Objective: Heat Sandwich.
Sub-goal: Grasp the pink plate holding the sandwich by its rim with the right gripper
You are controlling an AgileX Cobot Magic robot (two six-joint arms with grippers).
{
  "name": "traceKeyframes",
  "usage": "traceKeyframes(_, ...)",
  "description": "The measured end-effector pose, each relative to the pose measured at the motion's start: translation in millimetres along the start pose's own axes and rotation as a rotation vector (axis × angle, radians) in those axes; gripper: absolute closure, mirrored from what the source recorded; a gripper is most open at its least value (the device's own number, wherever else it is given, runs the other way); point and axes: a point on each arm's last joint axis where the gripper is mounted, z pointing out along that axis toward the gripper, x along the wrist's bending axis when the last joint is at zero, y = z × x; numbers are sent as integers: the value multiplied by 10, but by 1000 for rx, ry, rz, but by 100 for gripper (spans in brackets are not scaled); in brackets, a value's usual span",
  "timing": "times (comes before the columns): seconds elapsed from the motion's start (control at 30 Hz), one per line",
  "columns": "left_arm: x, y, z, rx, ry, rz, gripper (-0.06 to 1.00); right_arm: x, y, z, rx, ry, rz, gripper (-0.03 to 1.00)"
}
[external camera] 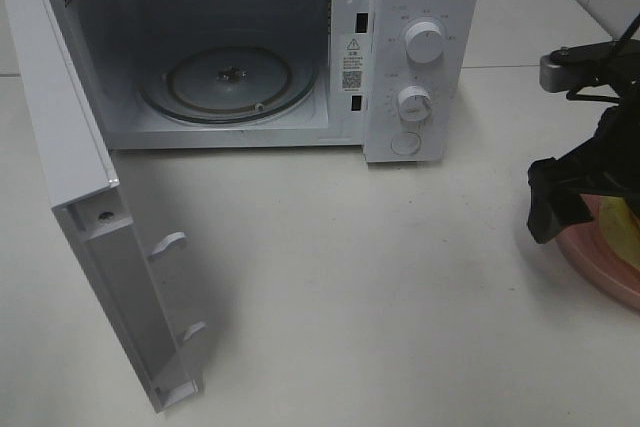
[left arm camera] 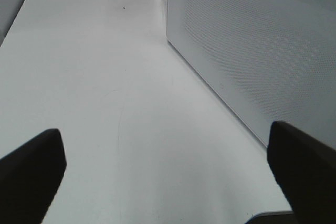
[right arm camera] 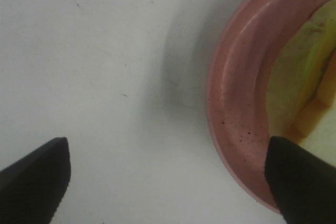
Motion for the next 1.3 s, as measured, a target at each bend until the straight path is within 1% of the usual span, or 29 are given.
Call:
traceKeyframes(0.1,0,0,0,0,0,0,-5,-71,25,120,27,-16,29,1)
traceKeyframes(0.23,0,0,0,0,0,0,-5,-98,63,264,42,-33,27,1)
traceKeyframes(0.63,0,0,0,0,0,0,-5,-93,121,634,89,-35,23,2)
traceKeyframes(0.87,0,0,0,0,0,0,-5,-106,125,898,130,-54,13,4)
traceKeyframes(1.23,0,0,0,0,0,0,-5,-114,140,953,118,-55,10,6)
traceKeyframes(1.3,0,0,0,0,0,0,-5,-118,140,953,117,-59,4,9)
